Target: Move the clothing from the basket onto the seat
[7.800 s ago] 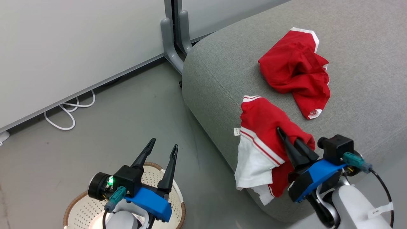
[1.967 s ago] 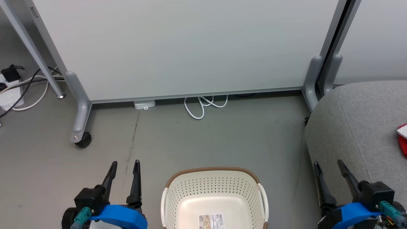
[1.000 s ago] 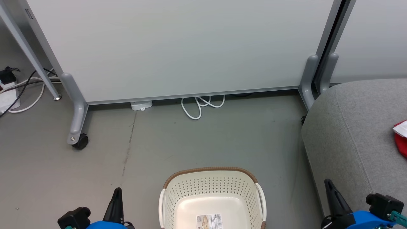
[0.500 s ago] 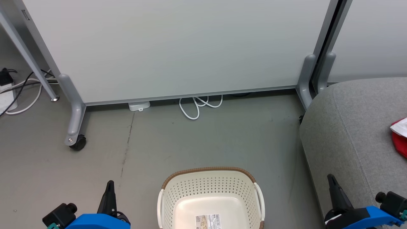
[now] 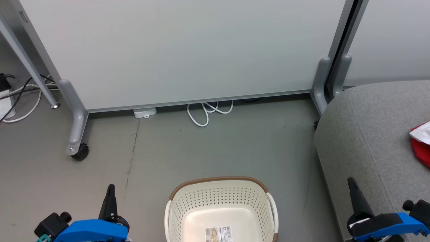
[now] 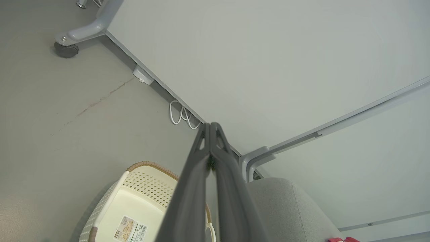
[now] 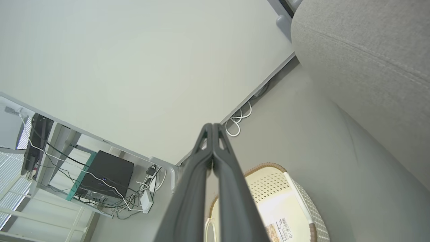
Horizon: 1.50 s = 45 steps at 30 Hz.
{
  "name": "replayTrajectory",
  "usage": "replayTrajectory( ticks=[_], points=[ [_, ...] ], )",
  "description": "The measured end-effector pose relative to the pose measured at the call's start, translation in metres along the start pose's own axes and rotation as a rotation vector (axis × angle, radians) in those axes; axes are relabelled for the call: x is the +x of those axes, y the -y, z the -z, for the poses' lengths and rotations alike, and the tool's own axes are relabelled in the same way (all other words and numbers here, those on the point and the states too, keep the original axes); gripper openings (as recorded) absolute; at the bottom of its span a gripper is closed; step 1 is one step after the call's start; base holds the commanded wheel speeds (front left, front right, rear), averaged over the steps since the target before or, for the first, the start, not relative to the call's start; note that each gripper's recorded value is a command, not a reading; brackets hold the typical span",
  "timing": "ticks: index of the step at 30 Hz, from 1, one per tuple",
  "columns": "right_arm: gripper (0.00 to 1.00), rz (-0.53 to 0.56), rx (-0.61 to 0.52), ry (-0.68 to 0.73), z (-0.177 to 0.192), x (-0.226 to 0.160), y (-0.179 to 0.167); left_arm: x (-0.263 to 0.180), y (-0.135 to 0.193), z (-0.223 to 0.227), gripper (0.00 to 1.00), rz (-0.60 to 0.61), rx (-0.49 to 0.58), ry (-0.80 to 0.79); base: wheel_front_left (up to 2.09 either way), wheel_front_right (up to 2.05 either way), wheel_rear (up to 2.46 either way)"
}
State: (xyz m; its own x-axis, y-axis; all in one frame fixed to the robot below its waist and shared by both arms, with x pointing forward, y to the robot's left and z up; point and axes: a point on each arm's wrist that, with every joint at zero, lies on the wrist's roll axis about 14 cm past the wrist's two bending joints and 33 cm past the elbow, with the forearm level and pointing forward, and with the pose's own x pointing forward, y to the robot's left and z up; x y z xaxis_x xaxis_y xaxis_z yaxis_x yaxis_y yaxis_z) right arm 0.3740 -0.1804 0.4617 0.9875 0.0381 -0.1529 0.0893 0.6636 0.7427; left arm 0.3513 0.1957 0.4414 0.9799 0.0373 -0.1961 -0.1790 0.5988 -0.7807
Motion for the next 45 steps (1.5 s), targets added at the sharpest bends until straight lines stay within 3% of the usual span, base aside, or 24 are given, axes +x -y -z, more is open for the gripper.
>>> replayTrajectory(
  ticks=[45],
  points=[
    [0.0,-0.064,0.474,0.06,-0.026,0.006,-0.013,0.016,0.03,-0.029,0.0,0.1,-0.423,0.031,0.0,0.0,0.0]
  ],
)
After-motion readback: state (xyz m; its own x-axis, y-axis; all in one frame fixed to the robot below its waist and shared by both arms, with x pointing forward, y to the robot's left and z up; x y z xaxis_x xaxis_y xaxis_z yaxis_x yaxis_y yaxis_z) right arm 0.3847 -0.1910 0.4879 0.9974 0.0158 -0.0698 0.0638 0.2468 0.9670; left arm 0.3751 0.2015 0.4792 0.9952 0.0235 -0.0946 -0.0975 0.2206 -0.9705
